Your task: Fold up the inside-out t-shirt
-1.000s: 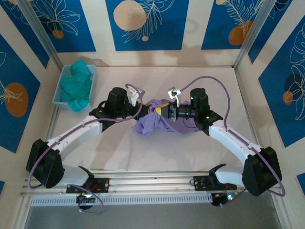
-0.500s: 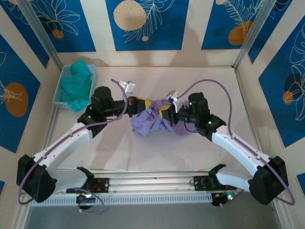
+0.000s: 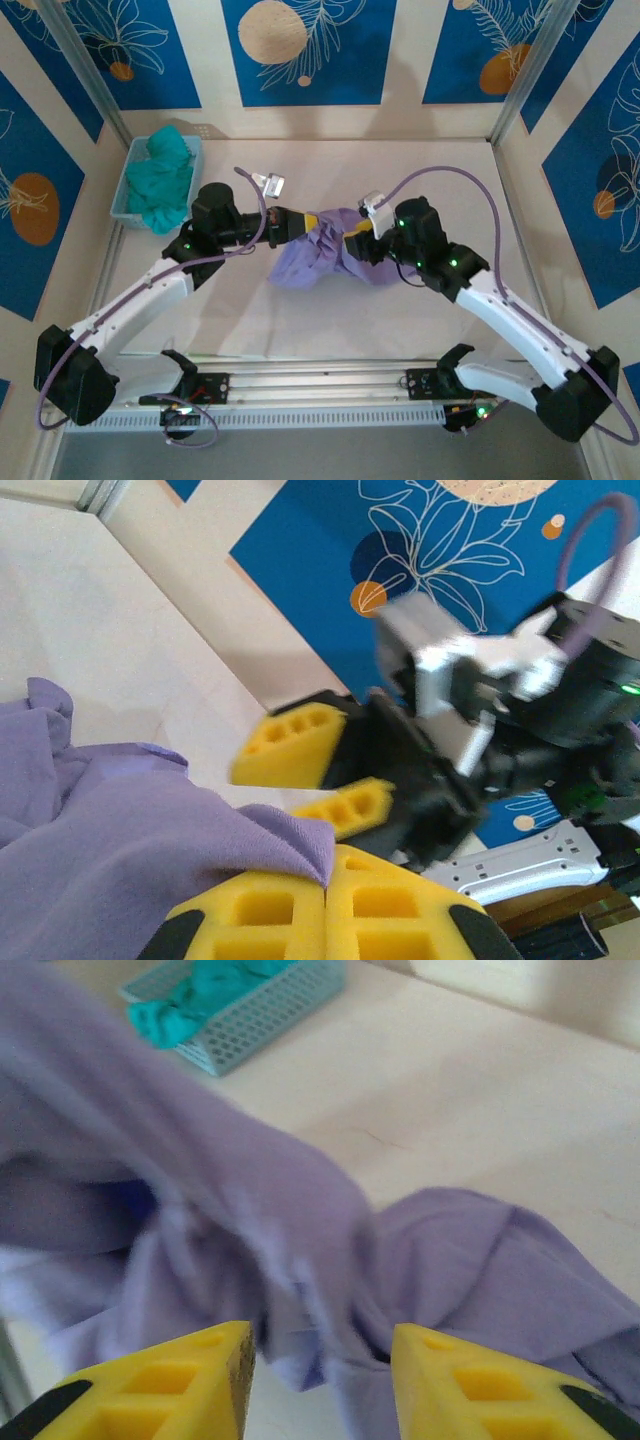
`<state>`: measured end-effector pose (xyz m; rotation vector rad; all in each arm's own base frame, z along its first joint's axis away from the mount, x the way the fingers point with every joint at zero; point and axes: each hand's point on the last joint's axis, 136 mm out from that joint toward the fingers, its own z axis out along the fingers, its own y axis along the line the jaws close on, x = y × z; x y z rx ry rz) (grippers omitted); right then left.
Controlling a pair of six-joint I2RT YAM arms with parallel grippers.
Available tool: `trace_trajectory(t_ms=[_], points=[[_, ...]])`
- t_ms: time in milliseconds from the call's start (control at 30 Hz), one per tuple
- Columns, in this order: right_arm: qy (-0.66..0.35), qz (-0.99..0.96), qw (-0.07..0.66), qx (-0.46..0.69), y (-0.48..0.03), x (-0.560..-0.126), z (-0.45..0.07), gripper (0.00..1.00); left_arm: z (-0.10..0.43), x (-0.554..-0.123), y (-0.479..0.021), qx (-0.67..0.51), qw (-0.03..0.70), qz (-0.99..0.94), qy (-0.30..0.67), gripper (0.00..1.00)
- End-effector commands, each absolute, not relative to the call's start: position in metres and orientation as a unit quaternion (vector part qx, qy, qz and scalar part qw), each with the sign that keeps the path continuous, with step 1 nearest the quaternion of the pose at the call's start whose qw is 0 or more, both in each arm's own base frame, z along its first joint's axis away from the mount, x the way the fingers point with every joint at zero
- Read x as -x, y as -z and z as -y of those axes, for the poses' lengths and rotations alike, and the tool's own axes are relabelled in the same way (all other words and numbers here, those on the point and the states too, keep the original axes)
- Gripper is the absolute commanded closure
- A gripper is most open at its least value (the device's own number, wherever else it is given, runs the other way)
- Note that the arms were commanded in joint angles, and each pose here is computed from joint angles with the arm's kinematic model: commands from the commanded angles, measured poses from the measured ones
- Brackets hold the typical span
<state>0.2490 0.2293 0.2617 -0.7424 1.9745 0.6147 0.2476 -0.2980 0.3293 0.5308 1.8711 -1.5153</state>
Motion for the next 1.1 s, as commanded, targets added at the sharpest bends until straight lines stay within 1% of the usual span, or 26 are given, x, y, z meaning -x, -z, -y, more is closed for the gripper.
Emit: trace_trajectory(t_ms=[0, 67, 133, 200, 267, 300, 367, 400, 433, 500, 667, 800, 867, 900, 1000, 1067], points=[[-0.282, -0.762, 0.462, 0.356, -0.269, -0.219, -0.242, 0.58, 0.292, -0.250, -0.338, -0.205, 0.354, -0.712, 0.571, 1.00], [-0.312, -0.744, 0.461, 0.370, -0.273, -0.209, -0.255, 0.57, 0.293, -0.250, -0.338, -0.204, 0.354, -0.712, 0.571, 1.00], [-0.322, -0.743, 0.457, 0.369, -0.272, -0.210, -0.265, 0.57, 0.293, -0.250, -0.338, -0.204, 0.354, -0.711, 0.572, 1.00], [-0.309, -0.753, 0.456, 0.359, -0.267, -0.223, -0.270, 0.57, 0.293, -0.250, -0.338, -0.204, 0.353, -0.711, 0.572, 1.00], [-0.288, -0.772, 0.457, 0.336, -0.260, -0.241, -0.273, 0.62, 0.293, -0.250, -0.338, -0.204, 0.355, -0.711, 0.572, 1.00], [-0.280, -0.778, 0.456, 0.329, -0.258, -0.247, -0.274, 0.67, 0.292, -0.251, -0.338, -0.204, 0.357, -0.711, 0.571, 1.00], [-0.266, -0.792, 0.446, 0.322, -0.252, -0.253, -0.273, 0.88, 0.292, -0.252, -0.338, -0.202, 0.361, -0.711, 0.568, 1.00], [-0.265, -0.793, 0.443, 0.324, -0.251, -0.251, -0.272, 0.95, 0.290, -0.254, -0.339, -0.199, 0.365, -0.712, 0.566, 1.00], [-0.269, -0.790, 0.442, 0.329, -0.250, -0.246, -0.270, 1.00, 0.289, -0.255, -0.339, -0.197, 0.370, -0.712, 0.564, 1.00], [-0.295, -0.772, 0.446, 0.342, -0.252, -0.229, -0.265, 1.00, 0.284, -0.262, -0.339, -0.186, 0.377, -0.715, 0.559, 1.00], [-0.426, -0.689, 0.450, 0.377, -0.255, -0.184, -0.260, 1.00, 0.264, -0.280, -0.342, -0.145, 0.385, -0.707, 0.575, 1.00], [-0.469, -0.668, 0.458, 0.351, -0.248, -0.185, -0.252, 1.00, 0.261, -0.283, -0.345, -0.142, 0.382, -0.703, 0.583, 1.00], [-0.461, -0.683, 0.467, 0.320, -0.243, -0.196, -0.247, 0.99, 0.262, -0.281, -0.343, -0.150, 0.379, -0.706, 0.579, 1.00], [-0.450, -0.699, 0.468, 0.300, -0.239, -0.204, -0.244, 0.97, 0.262, -0.280, -0.342, -0.152, 0.378, -0.708, 0.578, 1.00], [-0.373, -0.782, 0.455, 0.204, -0.219, -0.239, -0.225, 0.89, 0.263, -0.278, -0.341, -0.156, 0.371, -0.707, 0.581, 1.00], [-0.329, -0.804, 0.452, 0.201, -0.218, -0.245, -0.222, 0.81, 0.266, -0.274, -0.341, -0.165, 0.365, -0.704, 0.587, 1.00]])
